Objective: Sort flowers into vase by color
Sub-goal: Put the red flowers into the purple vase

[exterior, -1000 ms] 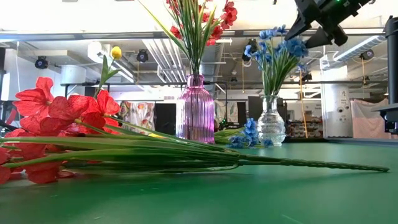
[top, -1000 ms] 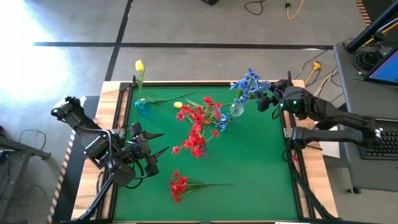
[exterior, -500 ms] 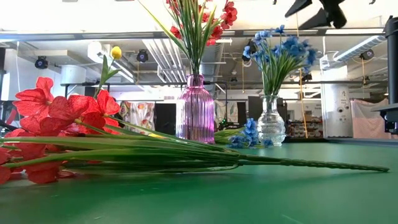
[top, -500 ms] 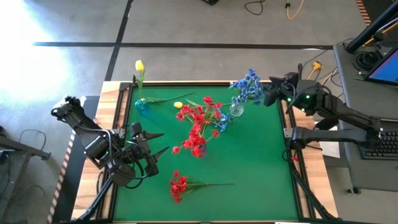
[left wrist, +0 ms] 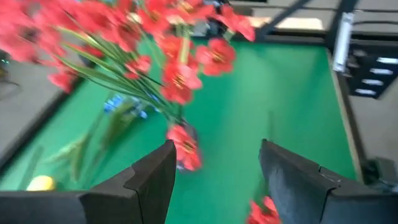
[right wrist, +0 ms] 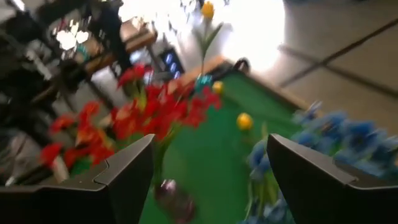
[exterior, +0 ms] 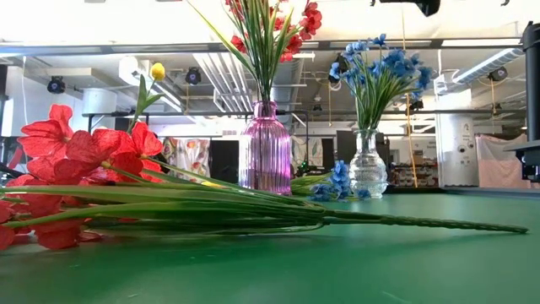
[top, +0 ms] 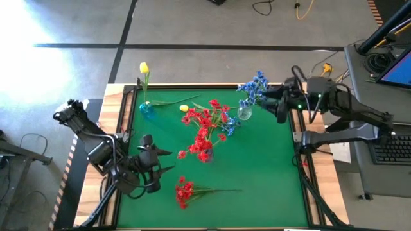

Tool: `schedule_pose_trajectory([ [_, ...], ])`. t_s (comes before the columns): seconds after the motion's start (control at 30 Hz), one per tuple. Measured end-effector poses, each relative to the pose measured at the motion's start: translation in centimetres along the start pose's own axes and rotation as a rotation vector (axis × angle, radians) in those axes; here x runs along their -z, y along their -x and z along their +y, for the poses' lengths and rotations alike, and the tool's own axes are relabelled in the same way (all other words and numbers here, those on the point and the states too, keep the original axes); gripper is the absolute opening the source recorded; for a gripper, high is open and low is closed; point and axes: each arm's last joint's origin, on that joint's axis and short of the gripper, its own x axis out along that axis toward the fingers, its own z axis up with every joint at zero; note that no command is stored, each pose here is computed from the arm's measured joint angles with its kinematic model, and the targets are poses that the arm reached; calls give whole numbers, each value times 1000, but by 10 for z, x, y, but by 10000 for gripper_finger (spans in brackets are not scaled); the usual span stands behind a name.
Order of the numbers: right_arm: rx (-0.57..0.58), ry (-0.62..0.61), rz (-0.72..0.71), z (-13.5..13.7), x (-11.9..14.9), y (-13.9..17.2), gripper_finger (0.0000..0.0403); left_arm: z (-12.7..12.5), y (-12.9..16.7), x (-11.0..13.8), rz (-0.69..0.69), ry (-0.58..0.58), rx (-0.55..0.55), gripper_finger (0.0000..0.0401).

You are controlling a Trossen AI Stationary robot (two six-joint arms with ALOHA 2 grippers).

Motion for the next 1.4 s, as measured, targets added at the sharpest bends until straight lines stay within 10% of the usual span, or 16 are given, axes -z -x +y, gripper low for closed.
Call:
schedule_pose_trajectory([
  [0.77, -111, 115, 627, 84, 97, -47, 290, -13, 5, 19, 162, 27, 121, 217],
  [1.4, -82, 380, 615, 159, 202, -137, 278, -28, 3, 29, 200, 30, 139, 217],
])
